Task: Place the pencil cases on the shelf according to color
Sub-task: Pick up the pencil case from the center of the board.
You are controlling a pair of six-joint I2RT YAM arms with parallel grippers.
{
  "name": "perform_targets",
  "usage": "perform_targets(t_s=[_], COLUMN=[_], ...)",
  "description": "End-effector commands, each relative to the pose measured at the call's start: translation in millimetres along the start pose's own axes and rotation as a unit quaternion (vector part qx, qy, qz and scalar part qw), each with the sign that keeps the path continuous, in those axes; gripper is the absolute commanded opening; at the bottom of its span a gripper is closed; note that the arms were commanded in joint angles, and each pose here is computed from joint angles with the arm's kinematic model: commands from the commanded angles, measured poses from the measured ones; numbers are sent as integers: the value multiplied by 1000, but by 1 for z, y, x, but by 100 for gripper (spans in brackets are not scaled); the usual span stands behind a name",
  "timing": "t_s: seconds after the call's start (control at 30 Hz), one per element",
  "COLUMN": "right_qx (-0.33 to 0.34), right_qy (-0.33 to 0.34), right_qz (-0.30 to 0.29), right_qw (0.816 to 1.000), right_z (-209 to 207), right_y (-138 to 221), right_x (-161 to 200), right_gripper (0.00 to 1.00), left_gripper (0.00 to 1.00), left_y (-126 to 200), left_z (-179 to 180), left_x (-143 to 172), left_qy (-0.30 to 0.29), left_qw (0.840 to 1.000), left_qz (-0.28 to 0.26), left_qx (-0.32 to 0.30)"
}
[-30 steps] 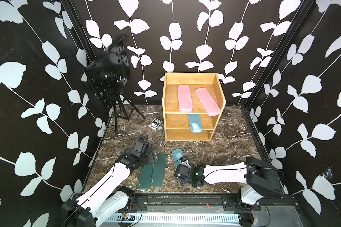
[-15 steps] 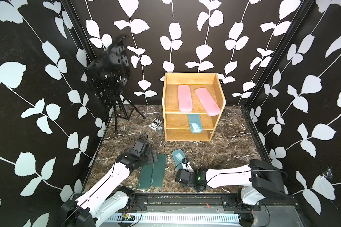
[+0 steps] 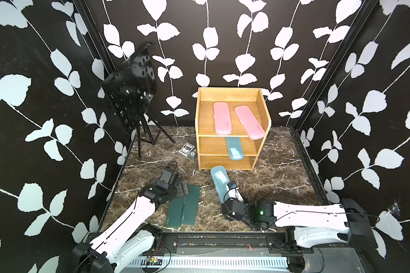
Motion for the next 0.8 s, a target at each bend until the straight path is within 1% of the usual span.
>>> perform_targets(t_s=[0.0,0.17,0.3,0.37,0.57,0.6,0.67,0.73,0.77], right_qx=[2,-12,-18,-9,-16,-10,-10,-11,-8], right_qy=[9,-10,-24,-40,-72,-73,-84,-93,-96], right_qz=[-51,-53,-66,-72,-71,-60,-50,-47,-48], right_qw=[999,998,997,997,995,995,995,994,994], right_z=[12,20,25,25,35,37,37,36,36], right_y=[22,21,15,9,-25,-39,-55,-65,-70], right_x=[-34,-59,-92,-110,-169,-173,-188,-200,-204], right_gripper=[53,51,51,50,50,50,51,52,54], left_gripper=[99,99,99,99,99,99,99,99,99], left_y=[4,2,2,1,-2,-2,-3,-6,-7], left_z=[-1,-7,-11,-12,-21,-21,-22,-22,-22], left_x=[-7,-14,-21,-23,-30,-30,-30,-29,-29], left_qy=[4,12,-3,-10,-19,-19,-22,-29,-32], left_qw=[1000,999,999,999,999,999,999,999,999], left_qz=[-26,-40,-38,-33,-26,-25,-22,-19,-15], left_qx=[2,20,16,10,26,29,29,26,26])
Point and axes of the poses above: each gripper's point midway between its finger pads, its own y axis back along the fingers, its own z axis along the line the jaws close on, x = y × z, the point moved 6 cm from there along y, back along the fingers, and after that the axes turned 8 degrees about -y, right-handed, at the moved point
